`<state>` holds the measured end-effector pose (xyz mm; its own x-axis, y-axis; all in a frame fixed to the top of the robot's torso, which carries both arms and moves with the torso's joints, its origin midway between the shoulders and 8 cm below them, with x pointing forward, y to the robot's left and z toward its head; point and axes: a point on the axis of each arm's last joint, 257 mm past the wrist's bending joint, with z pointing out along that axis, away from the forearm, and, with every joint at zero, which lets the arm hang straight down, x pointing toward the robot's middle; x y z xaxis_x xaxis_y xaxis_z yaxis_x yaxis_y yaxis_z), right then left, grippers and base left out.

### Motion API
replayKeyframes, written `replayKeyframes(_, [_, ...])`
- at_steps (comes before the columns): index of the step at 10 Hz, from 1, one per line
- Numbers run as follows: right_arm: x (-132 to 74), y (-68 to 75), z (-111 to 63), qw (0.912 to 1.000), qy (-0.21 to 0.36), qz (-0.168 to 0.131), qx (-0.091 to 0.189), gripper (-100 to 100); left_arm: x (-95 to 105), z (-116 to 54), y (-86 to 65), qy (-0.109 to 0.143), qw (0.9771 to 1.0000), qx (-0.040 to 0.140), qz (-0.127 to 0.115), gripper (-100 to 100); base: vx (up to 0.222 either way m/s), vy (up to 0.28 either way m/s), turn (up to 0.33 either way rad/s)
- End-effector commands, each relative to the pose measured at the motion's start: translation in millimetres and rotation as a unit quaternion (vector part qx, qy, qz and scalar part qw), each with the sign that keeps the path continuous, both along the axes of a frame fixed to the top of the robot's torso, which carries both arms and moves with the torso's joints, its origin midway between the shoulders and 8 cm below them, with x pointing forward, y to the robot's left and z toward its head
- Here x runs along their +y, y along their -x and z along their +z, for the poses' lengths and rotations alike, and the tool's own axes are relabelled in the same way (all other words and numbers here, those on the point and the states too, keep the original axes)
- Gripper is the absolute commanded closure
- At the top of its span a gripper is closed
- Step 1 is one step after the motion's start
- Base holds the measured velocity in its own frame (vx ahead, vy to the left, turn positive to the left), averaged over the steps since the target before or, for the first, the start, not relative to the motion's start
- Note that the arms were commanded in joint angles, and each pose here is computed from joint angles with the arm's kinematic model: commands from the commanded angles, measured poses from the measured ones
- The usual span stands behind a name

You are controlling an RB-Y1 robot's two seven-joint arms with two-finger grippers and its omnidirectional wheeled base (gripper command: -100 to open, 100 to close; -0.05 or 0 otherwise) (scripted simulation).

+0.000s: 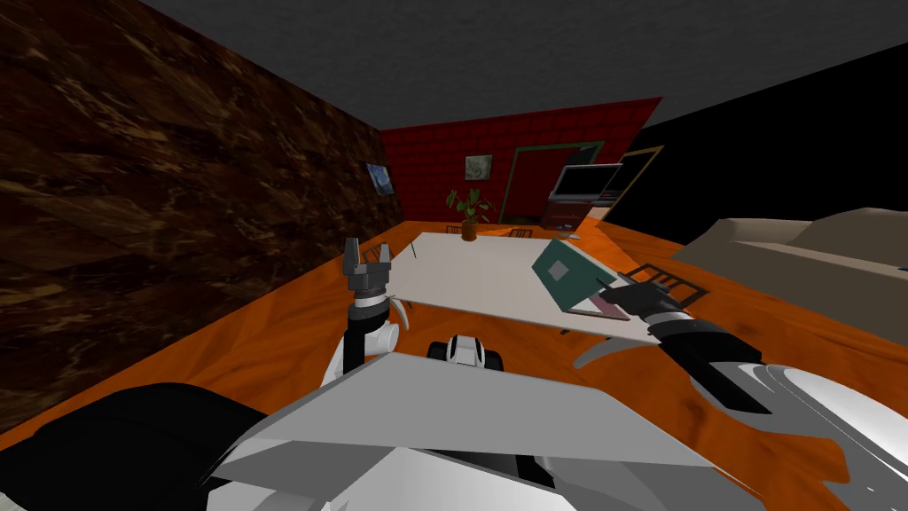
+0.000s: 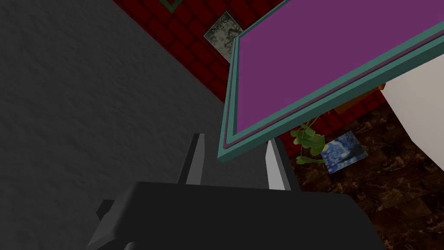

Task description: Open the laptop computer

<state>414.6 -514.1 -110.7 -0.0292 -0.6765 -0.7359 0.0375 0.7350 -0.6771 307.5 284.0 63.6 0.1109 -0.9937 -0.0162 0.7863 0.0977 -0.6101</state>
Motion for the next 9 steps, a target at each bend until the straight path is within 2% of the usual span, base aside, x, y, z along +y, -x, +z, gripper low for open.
replayKeyframes(1, [-12,-0.5,-5.9,0.9984,-0.055,-0.008,0.004,100,0.0,0.0,0.0,0.000,1.0000,0.000,0.000,0,-0.025,-0.071,0.011])
replayKeyframes(2, [-7,-1.1,1.1,0.9992,-0.040,-0.003,-0.002,100,0.0,0.0,0.0,0.000,1.0000,0.000,0.000,0,-0.010,-0.035,0.004])
replayKeyframes(3, [-12,-3.5,-6.2,0.9963,-0.085,-0.009,-0.004,100,0.0,0.0,0.0,0.000,1.0000,0.000,0.000,0,-0.019,-0.071,0.038])
replayKeyframes(6, [-18,-5.9,-21.8,0.9890,-0.147,-0.016,-0.003,100,0.0,0.0,0.0,0.000,1.0000,0.000,0.000,0,-0.038,-0.104,0.051])
replayKeyframes(9, [-22,-8.3,-37.5,0.9778,-0.208,-0.023,-0.004,100,0.0,0.0,0.0,0.000,1.0000,0.000,0.000,0,-0.035,-0.090,0.037])
